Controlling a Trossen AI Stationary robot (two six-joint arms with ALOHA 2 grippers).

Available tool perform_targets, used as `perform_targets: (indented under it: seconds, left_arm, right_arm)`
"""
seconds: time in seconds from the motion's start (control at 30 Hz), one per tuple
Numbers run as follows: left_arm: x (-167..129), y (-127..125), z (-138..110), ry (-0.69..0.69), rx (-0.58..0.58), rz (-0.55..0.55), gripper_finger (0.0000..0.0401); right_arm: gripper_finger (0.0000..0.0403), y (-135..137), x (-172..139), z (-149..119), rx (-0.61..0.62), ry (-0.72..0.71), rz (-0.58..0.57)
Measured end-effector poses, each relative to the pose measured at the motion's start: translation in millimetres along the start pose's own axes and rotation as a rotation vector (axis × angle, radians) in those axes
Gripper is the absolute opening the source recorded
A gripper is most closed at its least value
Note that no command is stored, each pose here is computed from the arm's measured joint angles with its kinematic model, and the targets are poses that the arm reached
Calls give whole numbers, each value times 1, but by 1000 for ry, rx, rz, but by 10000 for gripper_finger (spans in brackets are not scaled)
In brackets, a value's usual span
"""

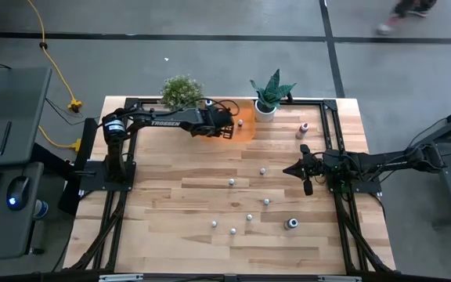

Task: Pick & Place food coloring
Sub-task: Put the left small black bottle into the bin

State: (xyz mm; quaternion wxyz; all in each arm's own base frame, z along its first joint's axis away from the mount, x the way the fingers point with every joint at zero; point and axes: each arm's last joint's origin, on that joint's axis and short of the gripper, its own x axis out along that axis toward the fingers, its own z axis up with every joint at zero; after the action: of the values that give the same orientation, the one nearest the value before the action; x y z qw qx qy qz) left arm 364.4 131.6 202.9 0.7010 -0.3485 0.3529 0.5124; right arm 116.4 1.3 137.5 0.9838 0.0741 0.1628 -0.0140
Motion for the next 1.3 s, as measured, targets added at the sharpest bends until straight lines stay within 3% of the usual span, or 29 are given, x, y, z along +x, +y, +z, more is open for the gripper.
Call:
perform_targets:
  seconds: [0.57,1.3]
  left_arm:
    - [12,1,-7,56,-7,37,33]
    - [12,-1,-6,74,18,-5,36]
  right_arm:
    - [0,0,0,0,0,-1,0]
    - [0,0,0,0,0,-1,0]
